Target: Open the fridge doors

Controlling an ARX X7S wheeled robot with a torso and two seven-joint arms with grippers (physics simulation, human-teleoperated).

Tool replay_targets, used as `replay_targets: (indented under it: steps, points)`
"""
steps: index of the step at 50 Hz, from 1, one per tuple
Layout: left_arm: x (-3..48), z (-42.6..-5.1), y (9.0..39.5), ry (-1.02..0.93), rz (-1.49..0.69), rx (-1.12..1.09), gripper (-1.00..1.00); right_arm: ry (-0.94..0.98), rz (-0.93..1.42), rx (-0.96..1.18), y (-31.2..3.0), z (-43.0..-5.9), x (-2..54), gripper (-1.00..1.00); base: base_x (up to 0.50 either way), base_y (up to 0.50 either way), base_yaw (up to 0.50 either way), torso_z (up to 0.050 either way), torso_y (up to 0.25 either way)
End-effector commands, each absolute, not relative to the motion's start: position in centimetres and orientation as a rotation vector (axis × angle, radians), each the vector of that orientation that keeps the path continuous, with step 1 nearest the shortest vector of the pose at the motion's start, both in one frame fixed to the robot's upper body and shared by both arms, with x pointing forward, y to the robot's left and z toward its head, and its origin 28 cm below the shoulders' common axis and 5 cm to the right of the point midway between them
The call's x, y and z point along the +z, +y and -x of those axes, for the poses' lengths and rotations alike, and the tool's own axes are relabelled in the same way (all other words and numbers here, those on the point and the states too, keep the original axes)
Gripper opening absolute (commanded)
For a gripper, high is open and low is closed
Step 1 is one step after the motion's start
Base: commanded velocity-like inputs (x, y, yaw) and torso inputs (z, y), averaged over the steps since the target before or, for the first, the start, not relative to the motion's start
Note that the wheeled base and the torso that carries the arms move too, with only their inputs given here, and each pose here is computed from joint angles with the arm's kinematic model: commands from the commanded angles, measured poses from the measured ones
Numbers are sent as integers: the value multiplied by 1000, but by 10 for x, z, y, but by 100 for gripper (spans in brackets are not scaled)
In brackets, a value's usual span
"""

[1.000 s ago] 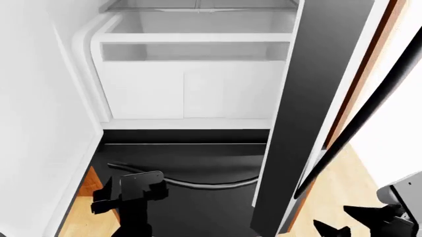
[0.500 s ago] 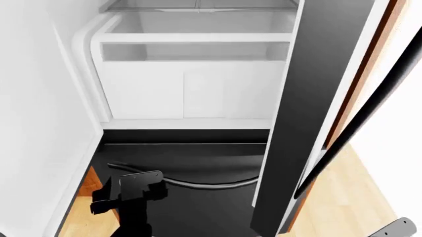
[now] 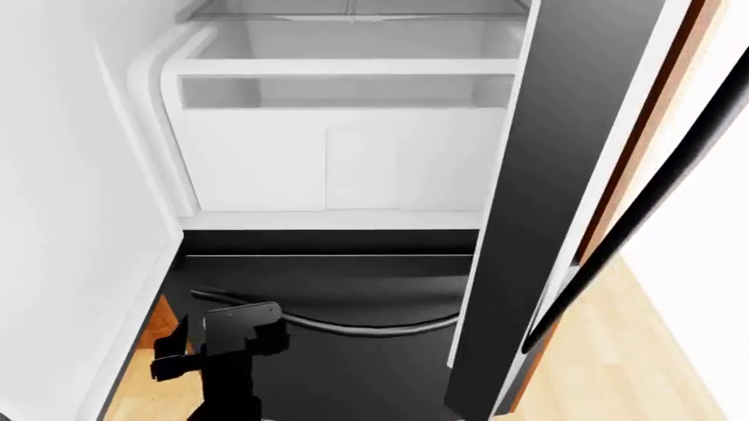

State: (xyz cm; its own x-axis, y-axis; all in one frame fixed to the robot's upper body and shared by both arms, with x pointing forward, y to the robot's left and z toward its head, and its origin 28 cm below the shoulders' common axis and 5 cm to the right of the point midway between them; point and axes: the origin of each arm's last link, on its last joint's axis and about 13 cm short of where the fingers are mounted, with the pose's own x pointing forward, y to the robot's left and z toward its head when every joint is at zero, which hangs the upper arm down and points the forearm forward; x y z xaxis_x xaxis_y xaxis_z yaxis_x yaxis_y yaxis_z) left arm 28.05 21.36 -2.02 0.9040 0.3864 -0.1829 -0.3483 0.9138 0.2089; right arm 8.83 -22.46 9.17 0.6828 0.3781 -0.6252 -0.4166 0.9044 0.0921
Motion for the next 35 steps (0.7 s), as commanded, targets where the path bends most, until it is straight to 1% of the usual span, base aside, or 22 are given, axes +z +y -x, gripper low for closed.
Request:
replay_targets:
  steps: [1,5,13,24,35]
  points:
    - [-18,-277,238,234,-211,429,100,570,71,517,-203,-86,98,100,0,0,0,0,0]
    - [-18,-275,251,237,-220,475,100,569,77,542,-196,-85,97,100,0,0,0,0,0]
    - [-18,-274,263,246,-188,534,100,531,93,620,-176,-93,100,100,0,0,0,0,0]
    - [-17,-274,262,242,-186,539,100,521,106,686,-162,-100,97,100,0,0,0,0,0]
    - [-16,-272,262,241,-181,544,100,542,108,755,-148,-98,87,100,0,0,0,0,0]
